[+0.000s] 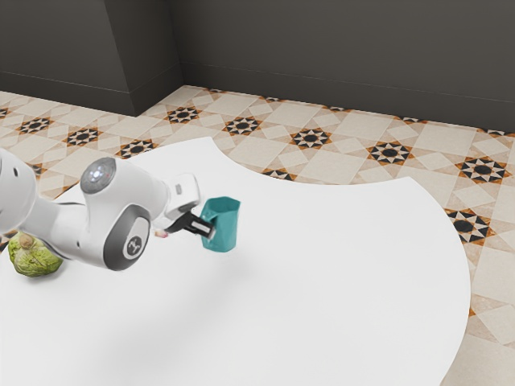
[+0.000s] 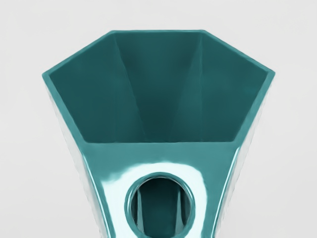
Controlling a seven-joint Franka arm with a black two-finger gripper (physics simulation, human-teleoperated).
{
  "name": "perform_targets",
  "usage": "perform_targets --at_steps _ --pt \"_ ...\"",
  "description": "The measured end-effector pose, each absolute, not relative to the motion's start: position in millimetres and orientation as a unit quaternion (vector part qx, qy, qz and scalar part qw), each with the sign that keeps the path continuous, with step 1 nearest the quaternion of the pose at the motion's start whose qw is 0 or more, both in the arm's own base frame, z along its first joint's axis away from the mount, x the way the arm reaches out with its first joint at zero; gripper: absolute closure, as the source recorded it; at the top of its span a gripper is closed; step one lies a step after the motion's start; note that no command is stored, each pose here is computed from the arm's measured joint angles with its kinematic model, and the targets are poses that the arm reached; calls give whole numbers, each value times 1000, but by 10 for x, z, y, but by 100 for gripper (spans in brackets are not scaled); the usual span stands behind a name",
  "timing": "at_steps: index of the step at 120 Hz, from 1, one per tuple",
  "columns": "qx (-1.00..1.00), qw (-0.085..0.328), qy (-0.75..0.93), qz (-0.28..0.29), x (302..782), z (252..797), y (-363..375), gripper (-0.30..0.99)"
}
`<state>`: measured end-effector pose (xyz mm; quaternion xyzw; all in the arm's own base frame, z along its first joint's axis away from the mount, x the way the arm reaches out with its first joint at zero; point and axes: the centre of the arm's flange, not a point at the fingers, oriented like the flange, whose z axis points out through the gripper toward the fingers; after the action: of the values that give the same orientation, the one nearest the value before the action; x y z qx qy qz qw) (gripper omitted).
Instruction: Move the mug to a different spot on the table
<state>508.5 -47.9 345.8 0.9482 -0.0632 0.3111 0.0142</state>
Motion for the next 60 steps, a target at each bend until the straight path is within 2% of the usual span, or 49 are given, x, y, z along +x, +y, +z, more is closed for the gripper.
perform_targets --at_steps 33,60 --pt "944 -21 -17 328 5217 3310 125 66" --pt "938 -41 -31 342 5442 3037 117 66"
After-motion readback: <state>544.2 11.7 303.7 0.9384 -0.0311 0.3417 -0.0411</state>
